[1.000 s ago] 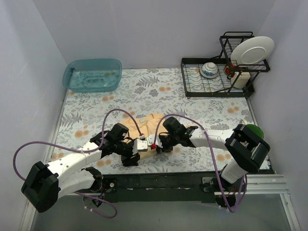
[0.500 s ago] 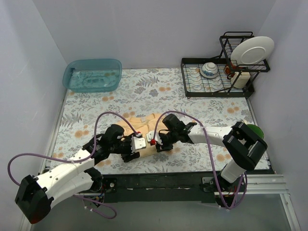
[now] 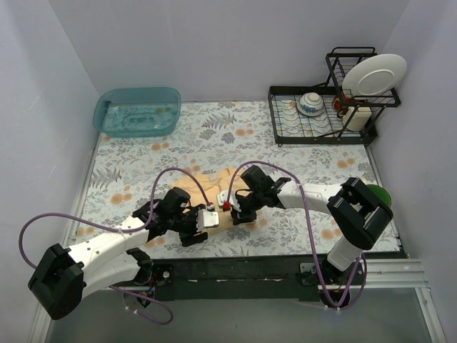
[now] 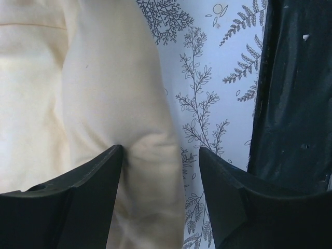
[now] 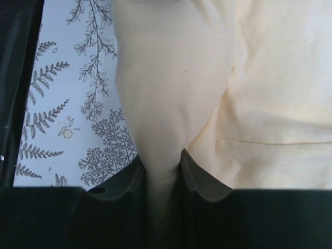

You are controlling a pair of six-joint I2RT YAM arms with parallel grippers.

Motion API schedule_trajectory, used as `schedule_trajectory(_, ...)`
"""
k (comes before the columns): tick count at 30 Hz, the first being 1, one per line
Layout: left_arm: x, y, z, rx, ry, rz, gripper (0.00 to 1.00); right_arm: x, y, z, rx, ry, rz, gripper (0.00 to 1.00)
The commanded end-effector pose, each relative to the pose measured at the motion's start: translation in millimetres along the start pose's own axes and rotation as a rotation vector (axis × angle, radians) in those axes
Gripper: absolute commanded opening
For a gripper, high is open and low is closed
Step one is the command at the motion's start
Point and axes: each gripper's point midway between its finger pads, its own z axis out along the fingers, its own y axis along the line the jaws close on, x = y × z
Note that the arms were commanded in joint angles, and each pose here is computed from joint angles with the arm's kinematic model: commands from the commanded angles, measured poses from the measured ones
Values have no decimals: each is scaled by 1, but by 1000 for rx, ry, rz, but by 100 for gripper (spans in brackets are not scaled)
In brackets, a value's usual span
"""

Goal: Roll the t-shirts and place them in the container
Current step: Roll the T-shirt to the center of the board.

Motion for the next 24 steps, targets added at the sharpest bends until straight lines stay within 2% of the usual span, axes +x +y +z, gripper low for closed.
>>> schedule_trajectory(1, 21, -21, 2, 79, 38, 26, 60, 22, -2, -6, -7, 78, 131, 15)
schedule_trajectory(5, 41, -14, 11, 46, 112, 22, 58, 27, -7, -8, -12, 89, 174, 15)
schedule_trajectory(6, 52, -11, 14, 32, 161, 10, 56, 25, -10, -9, -9, 86, 172, 14)
schedule_trajectory(9, 48, -2, 17, 7, 176, -6, 33, 28, -12, -12, -14, 94, 173, 14)
schedule_trajectory(10, 51, -1, 19, 12, 195, -16, 19, 28, -13, -13, -15, 92, 163, 14)
schedule_trajectory(12, 45, 1, 17, 23, 201, -18, 4, 31, -8, -17, -44, 110, 181, 13)
schedule_trajectory(13, 39, -2, 13, 54, 207, -26, 0, 26, -11, -20, -55, 96, 184, 12)
schedule_trajectory(15, 22, -5, 6, 103, 173, -16, 0, 23, -9, -25, -94, 91, 189, 10)
schedule_trajectory(19, -20, -24, -18, 264, 97, -99, 0, 18, 19, -50, -255, 87, 278, 6)
schedule_trajectory(21, -26, -27, -25, 325, 81, -171, 0, 14, 25, -59, -309, 85, 249, 5)
schedule_trajectory(24, -32, -34, -36, 445, 74, -285, 0, 17, 38, -76, -389, 95, 294, 3)
